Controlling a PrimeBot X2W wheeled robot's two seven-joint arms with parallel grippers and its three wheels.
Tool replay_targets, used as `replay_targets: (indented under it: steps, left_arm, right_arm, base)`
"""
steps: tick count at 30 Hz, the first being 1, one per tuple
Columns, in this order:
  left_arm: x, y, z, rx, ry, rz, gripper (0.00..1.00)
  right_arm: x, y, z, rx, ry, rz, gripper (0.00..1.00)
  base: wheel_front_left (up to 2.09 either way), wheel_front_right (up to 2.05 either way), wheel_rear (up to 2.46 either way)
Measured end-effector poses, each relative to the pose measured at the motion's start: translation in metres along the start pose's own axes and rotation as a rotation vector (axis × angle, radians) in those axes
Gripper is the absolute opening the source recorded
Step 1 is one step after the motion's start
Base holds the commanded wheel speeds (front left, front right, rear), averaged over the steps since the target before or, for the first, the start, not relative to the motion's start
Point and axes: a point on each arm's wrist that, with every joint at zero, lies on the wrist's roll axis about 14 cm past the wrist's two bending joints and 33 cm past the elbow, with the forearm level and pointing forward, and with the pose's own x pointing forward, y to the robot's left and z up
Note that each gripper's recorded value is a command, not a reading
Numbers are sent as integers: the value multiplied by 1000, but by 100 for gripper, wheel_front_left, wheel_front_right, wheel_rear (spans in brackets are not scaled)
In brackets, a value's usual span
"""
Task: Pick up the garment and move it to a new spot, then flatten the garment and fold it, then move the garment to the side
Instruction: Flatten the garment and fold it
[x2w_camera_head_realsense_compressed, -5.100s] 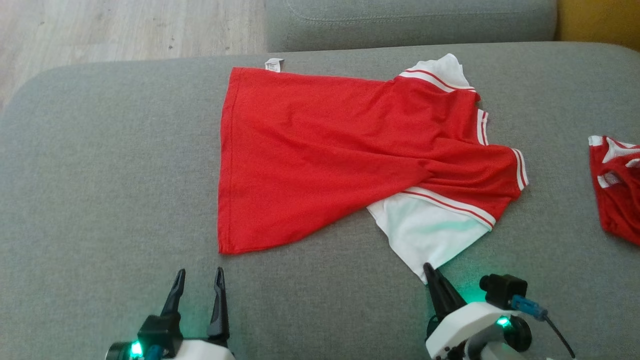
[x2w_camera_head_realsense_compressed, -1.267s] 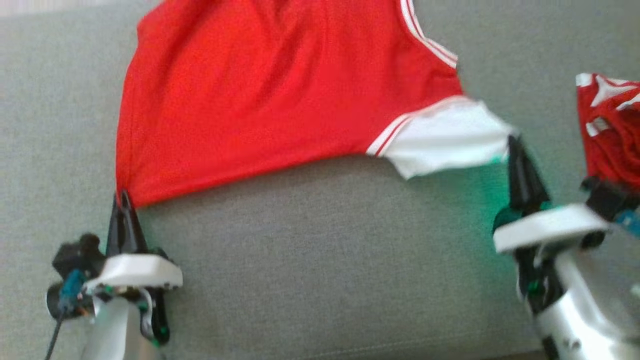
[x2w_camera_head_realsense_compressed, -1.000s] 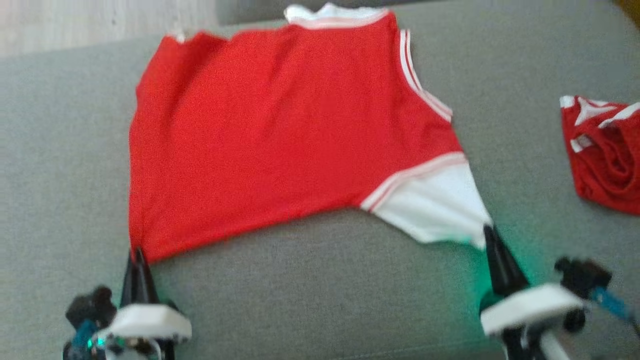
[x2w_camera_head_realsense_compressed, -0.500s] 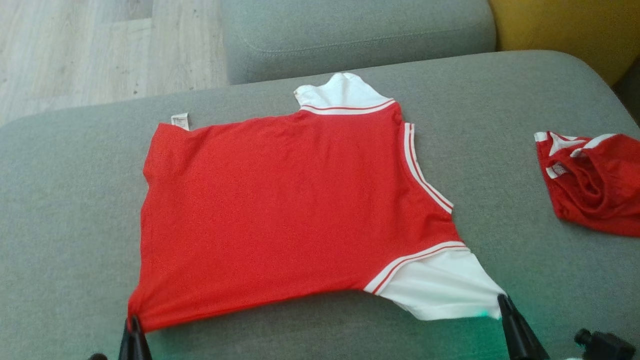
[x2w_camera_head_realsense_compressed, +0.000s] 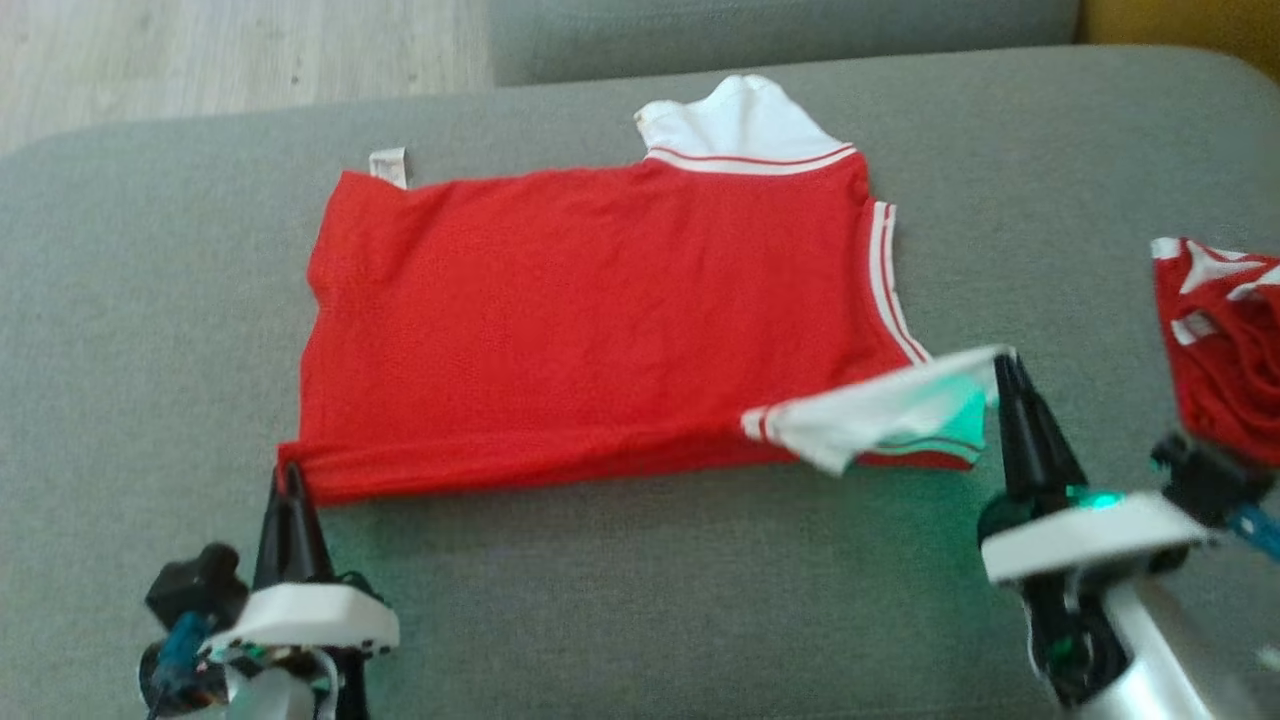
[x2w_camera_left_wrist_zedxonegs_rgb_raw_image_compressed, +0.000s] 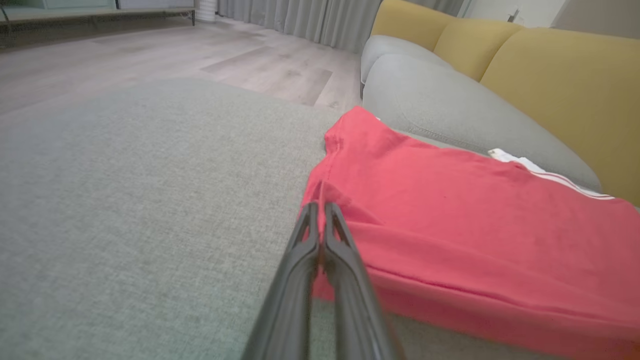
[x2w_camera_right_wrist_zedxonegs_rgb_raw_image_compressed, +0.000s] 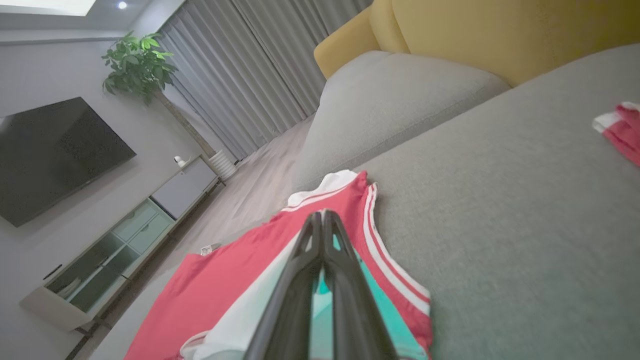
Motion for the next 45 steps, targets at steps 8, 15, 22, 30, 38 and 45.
replay_targets:
  steps: [8,15,22,30,38,45]
  left_arm:
    - [27,-1,-9,21,46,20,0]
    - [56,-14,-5,43,54,-2,20]
    - [65,-10,12,89,-3,43,100]
    - [24,-1,-7,202,23,34,100]
    - [-12,5,-15,260,34,25,100]
    - [-44,8,-26,266,49,15,100]
  right_arm:
    - [52,-13,-7,-54,61,-15,0]
    - [90,-17,-14,-82,98,-19,7]
    - [108,-6,5,-74,18,-3,100]
    - [66,-24,-4,-273,33,-50,100]
    - [12,-28,-37,-339,116,-87,100]
    - [-25,-32,-45,-335,132,-128,100]
  base:
    - [0,0,0]
    - [0,0,0]
    - [0,0,0]
    - [0,0,0]
    - [0,0,0]
    - [0,0,0]
